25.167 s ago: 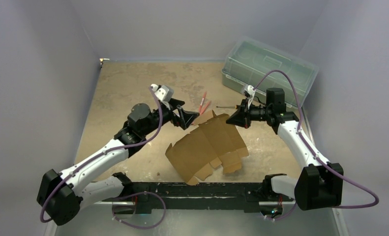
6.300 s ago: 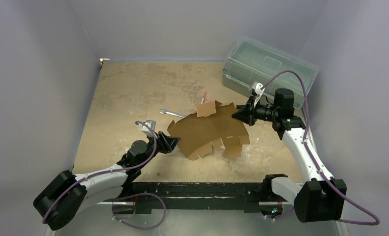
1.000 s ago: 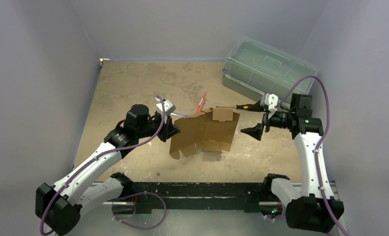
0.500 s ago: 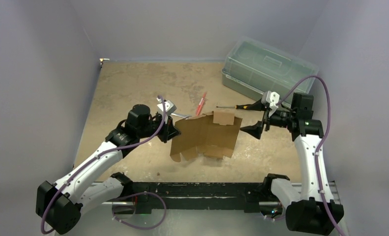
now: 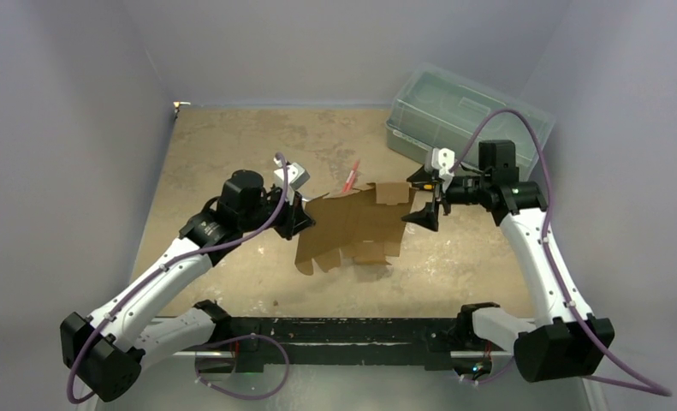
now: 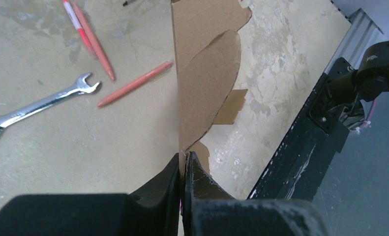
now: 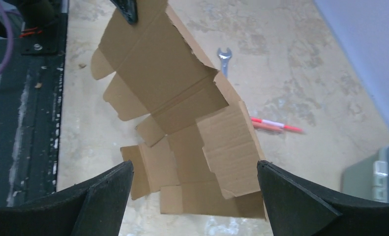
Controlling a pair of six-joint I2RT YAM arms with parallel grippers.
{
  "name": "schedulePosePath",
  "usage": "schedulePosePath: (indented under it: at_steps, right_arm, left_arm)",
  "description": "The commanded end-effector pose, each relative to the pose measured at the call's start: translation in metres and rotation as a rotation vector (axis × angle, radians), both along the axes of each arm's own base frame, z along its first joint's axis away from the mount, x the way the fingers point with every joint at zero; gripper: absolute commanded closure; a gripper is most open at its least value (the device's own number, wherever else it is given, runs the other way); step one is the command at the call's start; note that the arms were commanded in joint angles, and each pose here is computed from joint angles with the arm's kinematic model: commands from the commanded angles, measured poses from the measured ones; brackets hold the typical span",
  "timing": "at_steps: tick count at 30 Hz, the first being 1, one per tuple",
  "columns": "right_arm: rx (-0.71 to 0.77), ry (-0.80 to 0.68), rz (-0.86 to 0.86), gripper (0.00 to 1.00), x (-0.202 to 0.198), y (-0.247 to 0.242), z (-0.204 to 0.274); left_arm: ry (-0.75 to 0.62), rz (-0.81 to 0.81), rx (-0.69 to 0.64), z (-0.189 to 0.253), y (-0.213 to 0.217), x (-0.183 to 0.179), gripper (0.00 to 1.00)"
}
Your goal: Fold the paper box
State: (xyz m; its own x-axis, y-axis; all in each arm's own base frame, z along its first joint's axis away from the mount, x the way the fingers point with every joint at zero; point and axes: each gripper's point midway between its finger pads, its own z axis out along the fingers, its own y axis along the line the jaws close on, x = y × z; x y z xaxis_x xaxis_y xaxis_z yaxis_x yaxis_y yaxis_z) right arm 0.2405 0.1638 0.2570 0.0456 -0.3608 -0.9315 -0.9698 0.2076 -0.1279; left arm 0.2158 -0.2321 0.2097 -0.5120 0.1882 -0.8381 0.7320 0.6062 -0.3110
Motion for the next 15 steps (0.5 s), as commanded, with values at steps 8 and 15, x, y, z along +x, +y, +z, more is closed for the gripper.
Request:
schedulePosePath:
  at_steps: [8, 15]
  right_arm:
    - [0.065, -0.089, -0.086, 0.03, 0.021, 0.001, 0.022]
    - [-0.022, -0.185, -0.141, 0.02, 0.046, 0.005, 0.0]
  left_arm:
    - [0.018, 0.054, 0.001, 0.029, 0.0, 0.008, 1.0]
    - [0.059, 0.083, 0.008, 0.025, 0.004, 0.004, 1.0]
